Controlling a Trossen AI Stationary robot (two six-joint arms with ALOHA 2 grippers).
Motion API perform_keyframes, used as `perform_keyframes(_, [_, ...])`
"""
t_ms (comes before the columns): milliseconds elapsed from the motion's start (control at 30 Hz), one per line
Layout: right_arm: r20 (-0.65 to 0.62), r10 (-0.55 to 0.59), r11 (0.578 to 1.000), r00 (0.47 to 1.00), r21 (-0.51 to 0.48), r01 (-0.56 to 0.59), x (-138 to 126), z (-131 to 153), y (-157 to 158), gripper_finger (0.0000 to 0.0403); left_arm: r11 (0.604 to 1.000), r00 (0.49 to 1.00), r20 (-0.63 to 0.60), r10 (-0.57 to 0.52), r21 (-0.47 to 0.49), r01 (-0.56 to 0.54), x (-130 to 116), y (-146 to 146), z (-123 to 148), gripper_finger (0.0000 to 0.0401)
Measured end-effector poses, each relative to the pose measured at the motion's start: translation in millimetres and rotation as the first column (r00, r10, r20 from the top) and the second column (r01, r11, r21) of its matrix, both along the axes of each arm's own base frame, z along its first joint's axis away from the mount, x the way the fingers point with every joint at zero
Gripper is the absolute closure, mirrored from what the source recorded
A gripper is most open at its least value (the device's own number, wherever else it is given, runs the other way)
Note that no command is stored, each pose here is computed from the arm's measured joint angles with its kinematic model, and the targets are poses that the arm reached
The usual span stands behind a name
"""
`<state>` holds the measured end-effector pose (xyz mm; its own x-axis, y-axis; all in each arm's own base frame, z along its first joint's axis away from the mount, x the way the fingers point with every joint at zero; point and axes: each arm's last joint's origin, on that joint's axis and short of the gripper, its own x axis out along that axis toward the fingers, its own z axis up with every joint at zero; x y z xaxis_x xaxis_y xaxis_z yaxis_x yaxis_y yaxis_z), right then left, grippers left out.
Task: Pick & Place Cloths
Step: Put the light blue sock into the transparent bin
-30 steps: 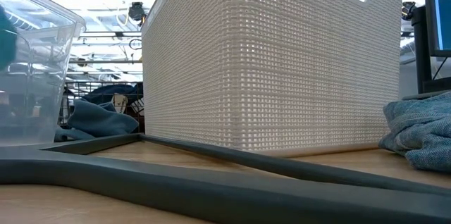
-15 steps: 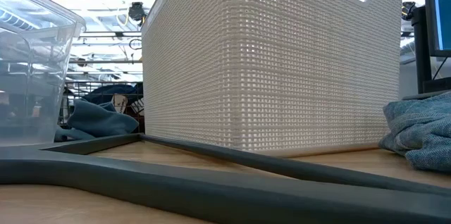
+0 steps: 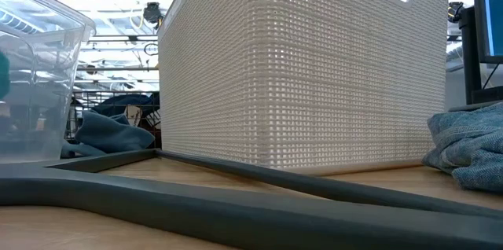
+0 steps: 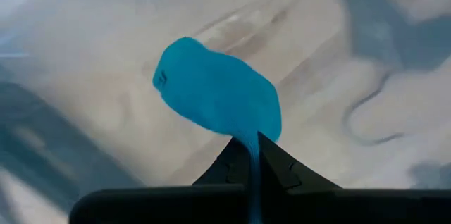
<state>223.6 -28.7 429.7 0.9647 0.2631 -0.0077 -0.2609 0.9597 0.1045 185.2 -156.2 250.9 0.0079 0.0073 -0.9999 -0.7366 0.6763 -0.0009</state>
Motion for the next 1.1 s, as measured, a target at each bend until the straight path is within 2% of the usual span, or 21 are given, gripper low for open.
perform_keyframes(200, [-0.006, 0.000, 1.000, 1.000, 0.021, 0.000, 0, 0, 0, 0.0277, 0.978, 0.980, -0.021, -0.197, 0.058, 0.198, -7, -2, 0, 0.0400])
perform_keyframes(333, [-0.006, 0.000, 1.000, 1.000, 0.021, 0.000, 0, 0, 0, 0.0277, 0.936, 0.937, 0.028, -0.347, 0.067, 0.345, -5, -6, 0, 0.0400])
perform_keyframes(433, [-0.006, 0.000, 1.000, 1.000, 0.021, 0.000, 0, 0, 0, 0.0277, 0.909, 0.911, 0.027, -0.412, 0.077, 0.409, -5, -8, -2, 0.0400])
perform_keyframes(767, [-0.005, -0.002, 1.000, 1.000, 0.021, 0.002, 0, 0, 0, 0.0277, 0.887, 0.886, 0.054, -0.460, 0.078, 0.456, -8, -14, -15, 0.0396])
perform_keyframes(1100, [-0.006, -0.003, 1.000, 1.000, 0.021, 0.003, 0, 0, 0, 0.0277, 0.884, 0.883, 0.067, -0.465, 0.080, 0.460, -8, -15, -15, 0.0354])
